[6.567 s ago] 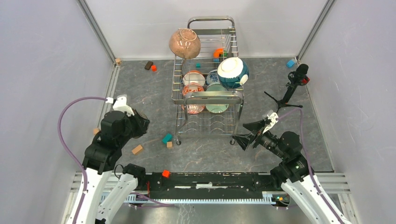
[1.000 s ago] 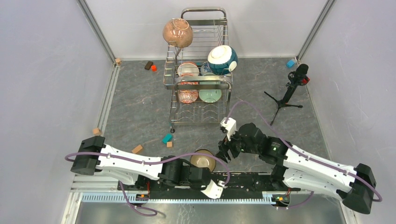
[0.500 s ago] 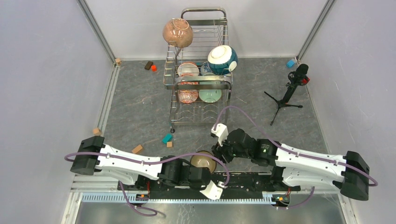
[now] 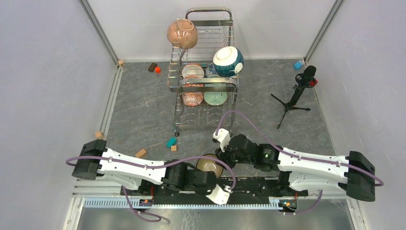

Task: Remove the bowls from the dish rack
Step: Place the bowl at the center of the board.

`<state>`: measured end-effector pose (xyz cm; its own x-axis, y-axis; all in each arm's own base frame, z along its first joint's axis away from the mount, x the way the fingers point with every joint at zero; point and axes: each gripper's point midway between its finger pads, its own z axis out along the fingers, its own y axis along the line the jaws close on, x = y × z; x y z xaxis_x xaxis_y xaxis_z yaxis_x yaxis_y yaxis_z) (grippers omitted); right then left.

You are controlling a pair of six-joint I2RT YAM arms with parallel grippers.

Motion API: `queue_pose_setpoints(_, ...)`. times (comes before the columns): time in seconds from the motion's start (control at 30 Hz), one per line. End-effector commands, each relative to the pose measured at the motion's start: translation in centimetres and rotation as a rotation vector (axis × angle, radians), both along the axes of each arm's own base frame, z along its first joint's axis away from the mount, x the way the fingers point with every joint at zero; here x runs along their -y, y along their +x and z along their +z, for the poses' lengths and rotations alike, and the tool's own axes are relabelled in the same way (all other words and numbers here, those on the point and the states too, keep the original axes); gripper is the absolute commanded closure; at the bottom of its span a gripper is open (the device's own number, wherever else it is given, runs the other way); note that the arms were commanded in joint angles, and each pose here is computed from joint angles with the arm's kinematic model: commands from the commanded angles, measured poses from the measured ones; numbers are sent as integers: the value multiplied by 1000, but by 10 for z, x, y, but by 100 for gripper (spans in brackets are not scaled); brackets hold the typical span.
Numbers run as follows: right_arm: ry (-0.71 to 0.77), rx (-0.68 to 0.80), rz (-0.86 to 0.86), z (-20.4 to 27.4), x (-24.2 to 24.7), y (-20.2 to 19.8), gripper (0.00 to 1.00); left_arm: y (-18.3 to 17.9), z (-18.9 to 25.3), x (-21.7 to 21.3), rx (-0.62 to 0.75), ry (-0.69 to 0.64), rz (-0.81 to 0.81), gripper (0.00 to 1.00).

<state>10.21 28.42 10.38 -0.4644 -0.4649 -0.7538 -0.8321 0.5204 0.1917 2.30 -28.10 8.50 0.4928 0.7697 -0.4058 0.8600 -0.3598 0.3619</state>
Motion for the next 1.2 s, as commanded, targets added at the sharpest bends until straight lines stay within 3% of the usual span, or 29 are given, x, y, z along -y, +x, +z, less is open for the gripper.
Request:
queue_pose_setpoints(0.0, 20, 0, -11, 2, -6, 0, 65, 6, 32, 33, 39, -132, 34, 98)
queue_pose_setpoints(0.27, 0, 10, -34, 0, -1, 3, 98, 13, 30, 34, 48, -158, 111, 96)
queue_pose_setpoints(0.57, 21, 43, -115, 6, 12, 12, 100, 20, 50, 26, 11, -288, 245, 43)
queue_pose_setpoints(0.6, 22, 46, -122, 6, 14, 13, 100, 20, 52, 25, 7, -302, 253, 34)
queue_pose_setpoints(0.67, 22, 54, -142, 6, 17, 15, 100, 21, 58, 22, -3, -329, 271, 1)
queue_pose_setpoints(0.9, 5, 119, -289, -1, 47, 31, 100, 35, 87, 7, -46, -450, 489, 0)
queue_pose_setpoints(1.07, 37, 153, -389, -3, 64, 40, 100, 54, 99, -2, -109, -587, 790, 0)
queue_pose_setpoints(1.17, 65, 168, -442, -3, 70, 46, 100, 57, 97, 1, -228, -696, 973, 0)
